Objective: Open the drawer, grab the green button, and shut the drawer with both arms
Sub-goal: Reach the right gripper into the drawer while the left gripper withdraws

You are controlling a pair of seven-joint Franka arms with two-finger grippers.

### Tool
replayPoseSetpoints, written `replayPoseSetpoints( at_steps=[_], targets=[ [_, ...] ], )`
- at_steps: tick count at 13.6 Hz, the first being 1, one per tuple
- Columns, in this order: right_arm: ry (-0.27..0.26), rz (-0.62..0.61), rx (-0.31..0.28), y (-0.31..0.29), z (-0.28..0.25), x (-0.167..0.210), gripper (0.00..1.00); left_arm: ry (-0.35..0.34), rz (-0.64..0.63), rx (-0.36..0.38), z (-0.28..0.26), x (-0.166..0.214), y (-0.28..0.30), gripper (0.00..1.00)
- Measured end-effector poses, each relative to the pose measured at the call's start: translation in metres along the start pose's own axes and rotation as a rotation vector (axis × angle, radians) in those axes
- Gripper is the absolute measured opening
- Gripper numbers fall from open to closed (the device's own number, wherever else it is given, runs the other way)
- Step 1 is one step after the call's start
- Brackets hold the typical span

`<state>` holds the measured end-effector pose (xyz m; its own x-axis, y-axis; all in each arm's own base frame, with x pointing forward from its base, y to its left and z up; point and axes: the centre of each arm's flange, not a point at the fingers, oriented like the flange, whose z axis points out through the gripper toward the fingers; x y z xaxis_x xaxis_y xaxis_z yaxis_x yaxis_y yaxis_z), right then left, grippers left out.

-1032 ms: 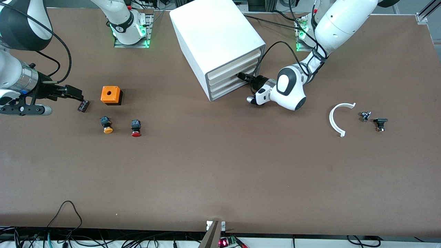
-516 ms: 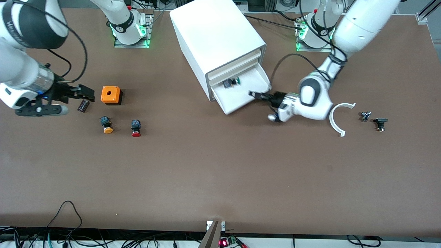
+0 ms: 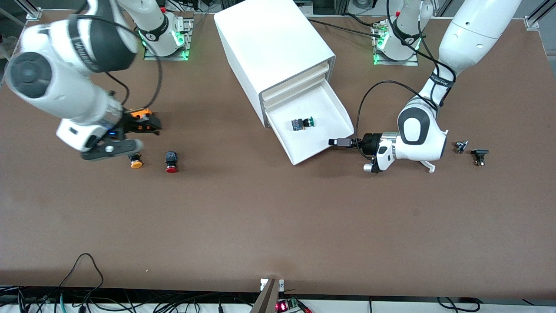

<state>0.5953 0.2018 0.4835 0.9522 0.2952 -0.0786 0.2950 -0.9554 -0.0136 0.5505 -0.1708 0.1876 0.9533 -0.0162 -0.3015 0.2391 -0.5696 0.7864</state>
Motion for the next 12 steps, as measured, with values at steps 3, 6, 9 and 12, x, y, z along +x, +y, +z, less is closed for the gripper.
replayPoseSetpoints(
  at_steps=[3, 6, 9, 12],
  targets=[
    [0.049, -0.160, -0.007, -0.108, 0.010, 0.025, 1.00, 0.197, 0.047, 0.060, -0.054, 0.009, 0.031, 0.96],
    [0.091, -0.308, 0.020, -0.207, 0.025, 0.036, 1.00, 0.333, 0.055, 0.069, -0.124, 0.000, 0.044, 1.00],
    [0.149, -0.538, 0.074, -0.275, 0.041, 0.034, 1.00, 0.398, 0.079, 0.093, -0.153, -0.022, 0.058, 1.00],
    [0.186, -0.863, 0.099, -0.310, 0.075, 0.036, 1.00, 0.463, 0.195, 0.250, -0.222, -0.036, 0.071, 1.00]
  ],
)
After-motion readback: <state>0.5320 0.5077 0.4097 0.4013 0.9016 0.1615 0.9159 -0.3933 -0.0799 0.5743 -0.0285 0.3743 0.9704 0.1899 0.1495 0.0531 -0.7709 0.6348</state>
